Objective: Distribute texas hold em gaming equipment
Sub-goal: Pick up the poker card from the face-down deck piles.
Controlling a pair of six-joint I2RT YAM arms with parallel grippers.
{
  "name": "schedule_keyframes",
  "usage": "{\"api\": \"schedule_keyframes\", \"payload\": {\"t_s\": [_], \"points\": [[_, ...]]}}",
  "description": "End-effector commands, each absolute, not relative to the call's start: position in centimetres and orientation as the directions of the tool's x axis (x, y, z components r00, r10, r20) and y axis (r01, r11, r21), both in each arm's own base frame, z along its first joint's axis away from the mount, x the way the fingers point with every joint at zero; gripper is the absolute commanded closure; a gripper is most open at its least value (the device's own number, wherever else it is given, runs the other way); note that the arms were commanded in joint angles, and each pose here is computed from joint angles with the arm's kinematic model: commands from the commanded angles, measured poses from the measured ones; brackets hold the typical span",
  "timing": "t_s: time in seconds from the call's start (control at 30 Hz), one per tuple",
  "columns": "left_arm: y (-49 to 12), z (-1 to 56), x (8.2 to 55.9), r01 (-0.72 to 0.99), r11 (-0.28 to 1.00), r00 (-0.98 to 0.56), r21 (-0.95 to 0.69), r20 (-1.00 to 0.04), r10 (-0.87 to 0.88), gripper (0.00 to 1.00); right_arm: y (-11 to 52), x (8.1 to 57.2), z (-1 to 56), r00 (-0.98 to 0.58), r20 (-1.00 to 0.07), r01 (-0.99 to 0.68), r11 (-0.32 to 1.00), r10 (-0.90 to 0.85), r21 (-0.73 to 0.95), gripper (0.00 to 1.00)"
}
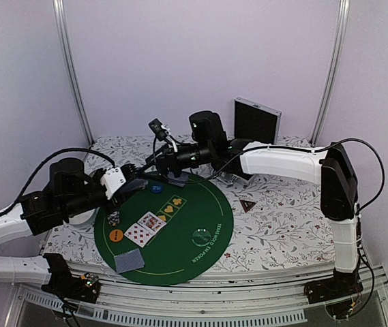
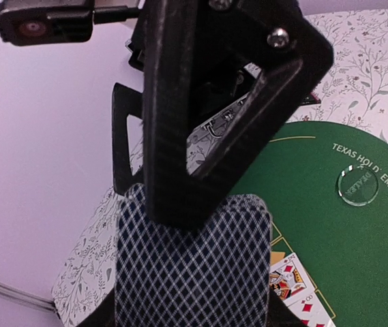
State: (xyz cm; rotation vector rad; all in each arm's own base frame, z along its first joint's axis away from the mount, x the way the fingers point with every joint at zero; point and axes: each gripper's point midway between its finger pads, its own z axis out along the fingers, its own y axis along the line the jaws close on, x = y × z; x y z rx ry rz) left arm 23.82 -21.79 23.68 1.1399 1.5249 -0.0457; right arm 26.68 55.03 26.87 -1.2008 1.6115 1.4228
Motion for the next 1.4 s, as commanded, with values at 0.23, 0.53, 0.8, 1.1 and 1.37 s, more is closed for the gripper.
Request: {"api": "schedule_keyframes", "payload": {"t_s": [0.23,0.53,0.8,1.1,1.37], "points": [[-21.9,24.4,23.8,0.656,0.531,0.164,0.537,-0.788,0.594,0.55,56.9,27.5,23.1,-0.404,-0.862,-0.913,0.075,-0.305,0.401,0.04],[-21.9,24.4,23.8,0.656,0.531,0.165,0.536,-0.789,0.592,0.55,54.2,30.7,23.8,-0.400,-0.868,-0.910,0.240,-0.295,0.338,0.17],[-21.9,24.3,23.9,0.658,0.529,0.162,0.535,-0.787,0.595,0.55,53.4,29.9,25.2,-0.353,-0.881,-0.931,0.214,-0.315,0.296,0.28],[-21.9,24.1,23.9,0.660,0.527,0.159,0.535,-0.786,0.598,0.55,54.4,26.0,27.7,-0.303,-0.900,-0.950,0.019,-0.313,0.312,0.64],[-22.0,24.0,23.8,0.664,0.525,0.159,0.533,-0.786,0.597,0.55,53.6,25.4,28.6,-0.301,-0.897,-0.950,0.018,-0.323,0.312,0.98]]}}
